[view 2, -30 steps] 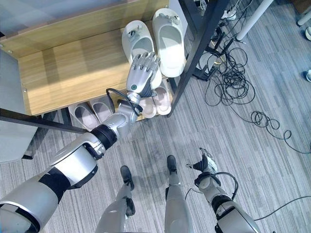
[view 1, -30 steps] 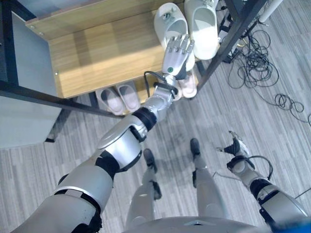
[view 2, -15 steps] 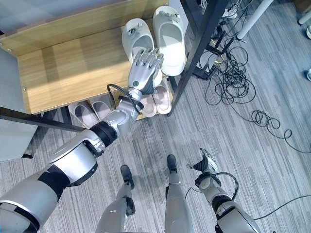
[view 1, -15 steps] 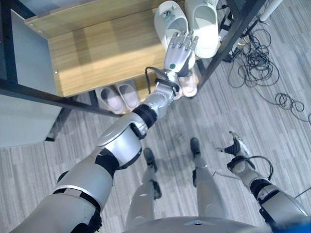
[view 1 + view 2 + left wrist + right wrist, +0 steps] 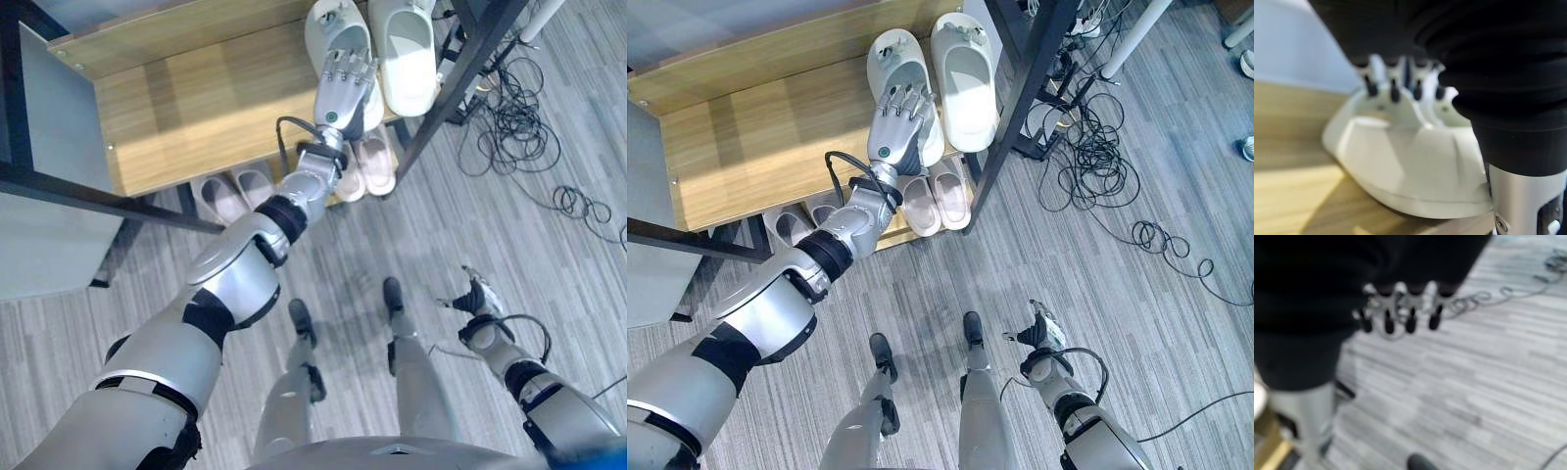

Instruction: Arrange the slippers neatly on the shoe rack.

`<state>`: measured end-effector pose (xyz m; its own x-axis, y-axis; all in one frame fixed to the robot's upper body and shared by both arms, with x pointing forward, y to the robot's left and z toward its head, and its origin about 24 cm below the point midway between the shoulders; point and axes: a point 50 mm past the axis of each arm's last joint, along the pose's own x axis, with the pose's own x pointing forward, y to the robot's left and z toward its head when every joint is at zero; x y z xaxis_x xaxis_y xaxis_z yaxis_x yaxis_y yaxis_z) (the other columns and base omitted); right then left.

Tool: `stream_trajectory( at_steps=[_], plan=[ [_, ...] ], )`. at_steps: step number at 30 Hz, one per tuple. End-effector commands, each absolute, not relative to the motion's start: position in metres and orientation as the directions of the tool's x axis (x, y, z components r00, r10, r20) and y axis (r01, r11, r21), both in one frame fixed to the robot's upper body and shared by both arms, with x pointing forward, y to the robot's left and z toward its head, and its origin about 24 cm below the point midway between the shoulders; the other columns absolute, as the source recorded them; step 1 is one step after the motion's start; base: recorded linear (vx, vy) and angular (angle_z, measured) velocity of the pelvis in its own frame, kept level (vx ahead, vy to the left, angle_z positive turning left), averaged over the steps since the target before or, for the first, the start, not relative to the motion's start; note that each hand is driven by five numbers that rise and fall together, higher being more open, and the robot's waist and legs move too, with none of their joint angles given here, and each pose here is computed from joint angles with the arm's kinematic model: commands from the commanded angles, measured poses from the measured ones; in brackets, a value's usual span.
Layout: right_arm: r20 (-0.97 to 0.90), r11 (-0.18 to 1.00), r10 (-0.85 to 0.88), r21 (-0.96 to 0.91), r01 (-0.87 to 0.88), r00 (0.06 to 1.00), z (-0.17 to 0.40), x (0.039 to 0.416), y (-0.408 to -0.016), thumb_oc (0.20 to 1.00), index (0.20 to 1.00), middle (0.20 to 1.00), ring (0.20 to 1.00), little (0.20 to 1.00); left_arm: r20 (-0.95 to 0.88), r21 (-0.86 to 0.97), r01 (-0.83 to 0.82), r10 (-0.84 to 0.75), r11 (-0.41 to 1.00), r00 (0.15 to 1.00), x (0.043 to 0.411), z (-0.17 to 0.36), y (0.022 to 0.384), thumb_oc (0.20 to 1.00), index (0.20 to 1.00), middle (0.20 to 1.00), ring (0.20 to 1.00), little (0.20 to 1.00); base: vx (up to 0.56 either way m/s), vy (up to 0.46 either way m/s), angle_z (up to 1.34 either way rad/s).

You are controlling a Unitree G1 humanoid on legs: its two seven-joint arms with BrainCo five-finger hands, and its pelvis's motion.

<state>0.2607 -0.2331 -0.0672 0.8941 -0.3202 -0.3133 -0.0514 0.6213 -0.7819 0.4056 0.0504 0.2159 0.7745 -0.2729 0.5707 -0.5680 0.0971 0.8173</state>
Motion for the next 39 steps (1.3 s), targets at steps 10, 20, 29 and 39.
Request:
stream_trajectory(
  at_steps=[10, 20, 29, 39],
  plan=[
    [-0.281, 0.585, -0.381, -0.811, -0.006, 0.881, -0.055, 0.269, -0.256, 1.0, 1.0, 1.0, 1.0, 1.0, 0.607, 0.788, -0.555, -0.185, 0.265, 0.773, 0.409, 0.24, 0.048, 1.0, 1.0, 1.0, 1.0, 1.0, 0.0, 0.0, 0.0],
    [-0.318, 0.61, -0.418, -0.792, 0.003, 0.851, -0.061, 0.262, -0.258, 1.0, 1.0, 1.0, 1.0, 1.0, 0.515, 0.826, -0.417, -0.206, 0.38, 0.832, 0.4, 0.19, 0.044, 1.0, 1.0, 1.0, 1.0, 1.0, 0.0, 0.0, 0.0],
    [-0.447, 0.656, -0.439, -0.752, -0.062, 0.779, -0.092, 0.22, -0.26, 1.0, 1.0, 1.0, 1.0, 1.0, 0.605, 0.741, -0.354, -0.339, 0.57, 0.72, 0.364, 0.178, 0.035, 1.0, 1.0, 1.0, 1.0, 1.0, 0.07, -0.025, 0.04],
    [-0.545, 0.703, -0.466, -0.707, -0.083, 0.697, -0.114, 0.182, -0.261, 1.0, 1.0, 1.0, 1.0, 1.0, 0.551, 0.75, -0.285, -0.326, 0.597, 0.768, 0.341, 0.14, 0.075, 1.0, 1.0, 1.0, 1.0, 1.0, 0.01, -0.023, 0.05]
  ],
)
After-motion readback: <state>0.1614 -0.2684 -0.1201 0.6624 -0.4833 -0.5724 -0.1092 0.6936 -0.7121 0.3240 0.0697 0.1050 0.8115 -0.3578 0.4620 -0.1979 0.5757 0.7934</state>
